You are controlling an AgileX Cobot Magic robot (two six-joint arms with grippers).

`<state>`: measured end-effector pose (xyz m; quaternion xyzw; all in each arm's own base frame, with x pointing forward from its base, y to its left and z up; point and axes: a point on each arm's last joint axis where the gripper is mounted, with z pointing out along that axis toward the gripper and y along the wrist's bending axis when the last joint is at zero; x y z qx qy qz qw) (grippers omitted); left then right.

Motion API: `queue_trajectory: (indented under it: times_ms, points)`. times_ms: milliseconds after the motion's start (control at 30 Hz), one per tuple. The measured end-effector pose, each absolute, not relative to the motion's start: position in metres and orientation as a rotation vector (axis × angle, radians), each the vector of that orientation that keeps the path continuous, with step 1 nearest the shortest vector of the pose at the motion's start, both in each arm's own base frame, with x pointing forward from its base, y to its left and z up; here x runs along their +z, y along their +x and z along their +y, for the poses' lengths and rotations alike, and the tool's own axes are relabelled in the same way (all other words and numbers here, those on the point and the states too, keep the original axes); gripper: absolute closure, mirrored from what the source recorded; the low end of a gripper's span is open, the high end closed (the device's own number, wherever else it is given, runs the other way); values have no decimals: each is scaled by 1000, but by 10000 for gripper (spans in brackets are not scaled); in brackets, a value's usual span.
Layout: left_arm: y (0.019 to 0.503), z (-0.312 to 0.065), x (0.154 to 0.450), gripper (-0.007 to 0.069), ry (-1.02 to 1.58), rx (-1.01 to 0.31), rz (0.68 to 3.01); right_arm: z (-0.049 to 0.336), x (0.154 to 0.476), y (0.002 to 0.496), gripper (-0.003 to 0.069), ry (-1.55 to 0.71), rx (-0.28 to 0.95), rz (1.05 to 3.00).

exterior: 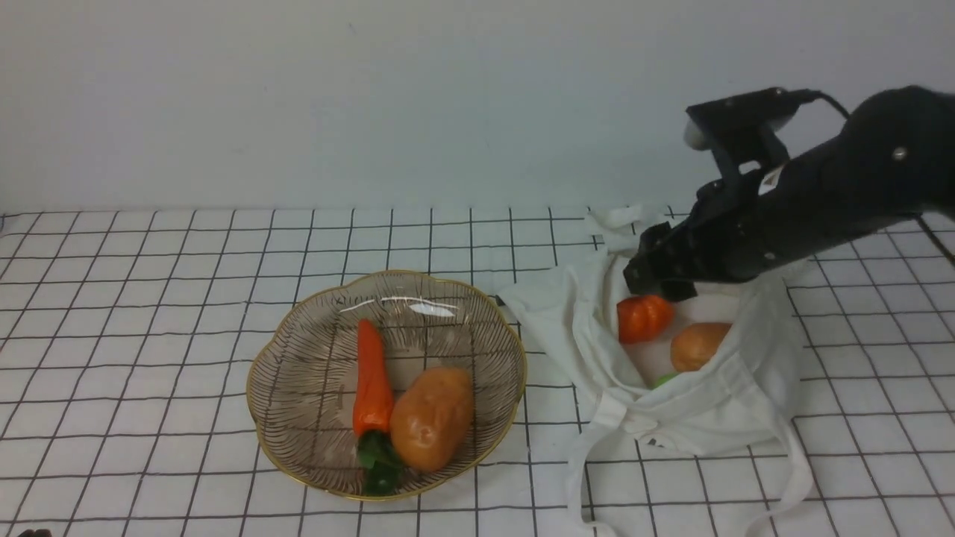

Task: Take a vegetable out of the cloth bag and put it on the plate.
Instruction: Use the right arm to grab a potato from the bag

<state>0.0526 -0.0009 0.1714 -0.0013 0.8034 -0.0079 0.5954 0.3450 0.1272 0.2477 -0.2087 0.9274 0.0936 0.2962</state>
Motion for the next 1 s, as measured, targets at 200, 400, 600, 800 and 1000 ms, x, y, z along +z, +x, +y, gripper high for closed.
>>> queue_trajectory:
  times_ms: [200,400,600,800,1000]
  points:
    - [53,-1,171,633,-3,-18,1866,127,211,356,132,-517,190,2580]
    - [53,-1,171,633,-3,-18,1866,125,194,359,42,-542,145,2639]
    - [53,-1,171,633,-3,-18,1866,118,194,359,11,-545,33,2669]
    - [53,-1,171,633,-3,-18,1866,107,190,360,9,-581,-150,2694]
    - [53,-1,171,633,-3,-18,1866,104,179,366,14,-588,-234,2702]
